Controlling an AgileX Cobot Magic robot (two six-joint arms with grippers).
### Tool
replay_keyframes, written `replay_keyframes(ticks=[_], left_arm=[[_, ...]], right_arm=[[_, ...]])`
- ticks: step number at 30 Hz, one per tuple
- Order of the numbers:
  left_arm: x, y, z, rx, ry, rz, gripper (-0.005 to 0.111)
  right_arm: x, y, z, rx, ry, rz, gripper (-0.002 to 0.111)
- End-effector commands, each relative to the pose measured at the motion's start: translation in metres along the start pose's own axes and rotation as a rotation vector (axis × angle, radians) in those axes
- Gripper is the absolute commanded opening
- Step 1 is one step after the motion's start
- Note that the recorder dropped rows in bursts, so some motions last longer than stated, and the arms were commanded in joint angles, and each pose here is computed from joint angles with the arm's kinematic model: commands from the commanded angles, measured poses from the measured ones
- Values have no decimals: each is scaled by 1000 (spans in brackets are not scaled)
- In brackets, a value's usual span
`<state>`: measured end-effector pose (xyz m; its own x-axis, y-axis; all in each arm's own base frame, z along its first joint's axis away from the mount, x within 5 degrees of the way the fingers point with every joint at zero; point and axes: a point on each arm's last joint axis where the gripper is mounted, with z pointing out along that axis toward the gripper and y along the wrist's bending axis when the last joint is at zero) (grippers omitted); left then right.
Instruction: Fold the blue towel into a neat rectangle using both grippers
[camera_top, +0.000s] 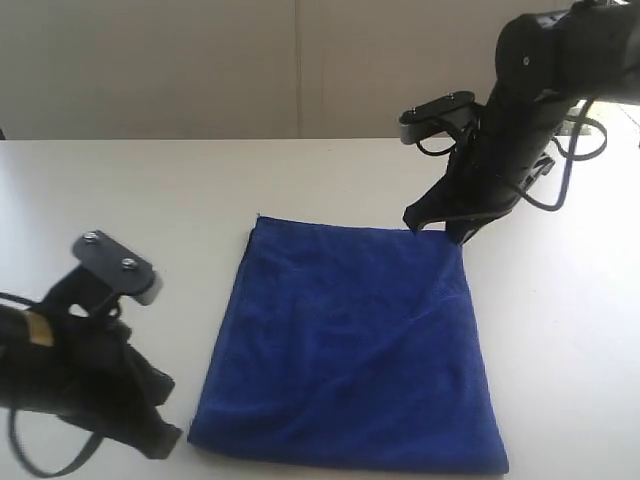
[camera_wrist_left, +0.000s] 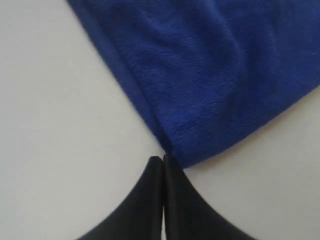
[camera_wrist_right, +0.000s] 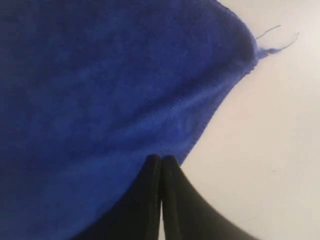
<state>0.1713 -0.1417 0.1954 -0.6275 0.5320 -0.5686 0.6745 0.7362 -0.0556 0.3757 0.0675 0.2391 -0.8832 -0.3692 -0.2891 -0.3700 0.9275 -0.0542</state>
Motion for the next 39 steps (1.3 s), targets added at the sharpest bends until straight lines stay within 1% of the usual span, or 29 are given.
replay_keyframes(ticks=[1, 3, 6, 10, 13, 17, 25, 30, 39], left_arm=[[-32, -5, 36, 56, 120, 85, 0], [-45, -5, 50, 73, 156, 118, 0], [-54, -3, 66, 82, 184, 140, 0], [-50, -3, 79, 98, 248, 133, 0], [-43, -5, 79, 127, 311, 156, 0], [-37, -6, 78, 146, 357, 163, 0], [-31, -9, 76, 185, 424, 144, 0], [-27, -11, 75, 198, 447, 137, 0], [-5, -10, 79, 189, 482, 123, 0]], right_arm=[[22, 22, -26, -63, -45, -12, 0], [37, 31, -32, -88, -58, -7, 0], [62, 50, -26, -145, -52, -24, 0], [93, 70, -3, -172, -61, -35, 0], [105, 78, 13, -176, -82, -19, 0], [112, 87, 29, -179, -98, -5, 0], [117, 93, 54, -184, -15, -26, 0], [122, 92, 58, -177, 43, -74, 0], [129, 89, 58, -149, 113, -132, 0]])
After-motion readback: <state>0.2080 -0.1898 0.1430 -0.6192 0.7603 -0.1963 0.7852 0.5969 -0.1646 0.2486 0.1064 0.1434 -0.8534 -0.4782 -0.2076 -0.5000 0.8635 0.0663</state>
